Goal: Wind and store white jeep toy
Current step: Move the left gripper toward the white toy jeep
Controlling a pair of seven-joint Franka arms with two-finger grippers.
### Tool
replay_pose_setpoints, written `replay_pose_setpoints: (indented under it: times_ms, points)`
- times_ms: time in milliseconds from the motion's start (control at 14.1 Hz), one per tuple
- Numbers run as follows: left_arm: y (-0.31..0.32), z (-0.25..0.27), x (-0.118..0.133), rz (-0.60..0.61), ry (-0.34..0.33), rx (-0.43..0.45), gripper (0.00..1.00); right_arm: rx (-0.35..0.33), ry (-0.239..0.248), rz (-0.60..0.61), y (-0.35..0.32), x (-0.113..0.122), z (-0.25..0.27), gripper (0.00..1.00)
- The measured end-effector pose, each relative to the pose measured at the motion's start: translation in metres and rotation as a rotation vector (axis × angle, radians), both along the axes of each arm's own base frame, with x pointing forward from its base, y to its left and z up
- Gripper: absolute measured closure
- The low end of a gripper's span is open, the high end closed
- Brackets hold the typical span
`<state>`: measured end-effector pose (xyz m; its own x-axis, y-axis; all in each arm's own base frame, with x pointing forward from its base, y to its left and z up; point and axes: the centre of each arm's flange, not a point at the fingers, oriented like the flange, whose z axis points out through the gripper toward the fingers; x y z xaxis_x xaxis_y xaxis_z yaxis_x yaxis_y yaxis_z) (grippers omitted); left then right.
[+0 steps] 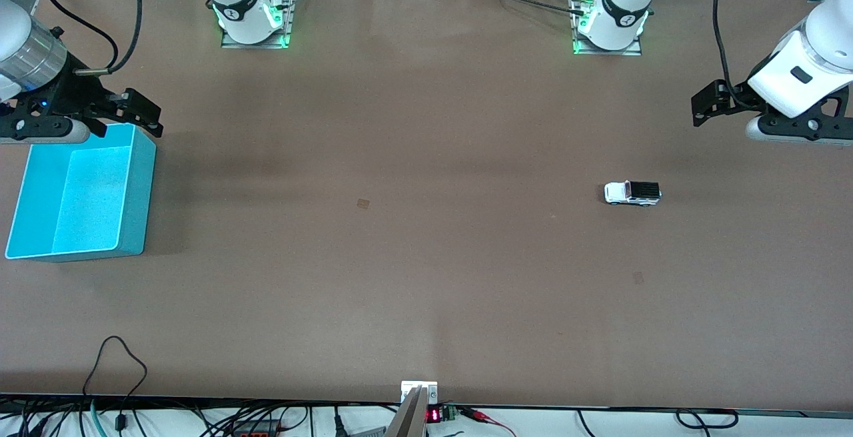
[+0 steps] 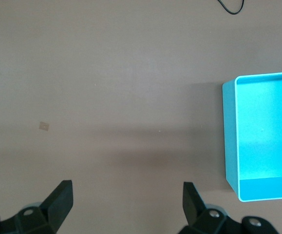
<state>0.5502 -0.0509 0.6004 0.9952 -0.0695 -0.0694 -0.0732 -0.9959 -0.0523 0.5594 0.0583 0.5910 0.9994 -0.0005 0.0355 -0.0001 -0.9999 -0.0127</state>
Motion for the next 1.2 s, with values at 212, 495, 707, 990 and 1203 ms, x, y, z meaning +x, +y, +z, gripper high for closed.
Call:
replay_pose_setpoints:
  times_ms: [212, 495, 707, 990, 1203]
  points:
    - [0.0014, -0.0011, -0.0015, 0.003, 0.014, 0.001, 0.00, 0.000, 0.000, 0.000, 0.0000, 0.0000, 0.0000, 0.00]
    - [0.0035, -0.0016, -0.0018, 0.007, 0.019, 0.002, 0.00, 0.000, 0.000, 0.000, 0.0000, 0.0000, 0.0000, 0.00]
    - [0.0036, -0.0021, -0.0020, 0.007, 0.023, 0.002, 0.00, 0.000, 0.000, 0.000, 0.0000, 0.0000, 0.0000, 0.00]
    - [0.0048, -0.0052, -0.0046, 0.011, 0.051, 0.005, 0.00, 0.000, 0.000, 0.000, 0.0000, 0.0000, 0.0000, 0.00]
    - [0.0056, -0.0094, -0.0068, 0.020, 0.082, 0.009, 0.00, 0.000, 0.000, 0.000, 0.0000, 0.0000, 0.0000, 0.00]
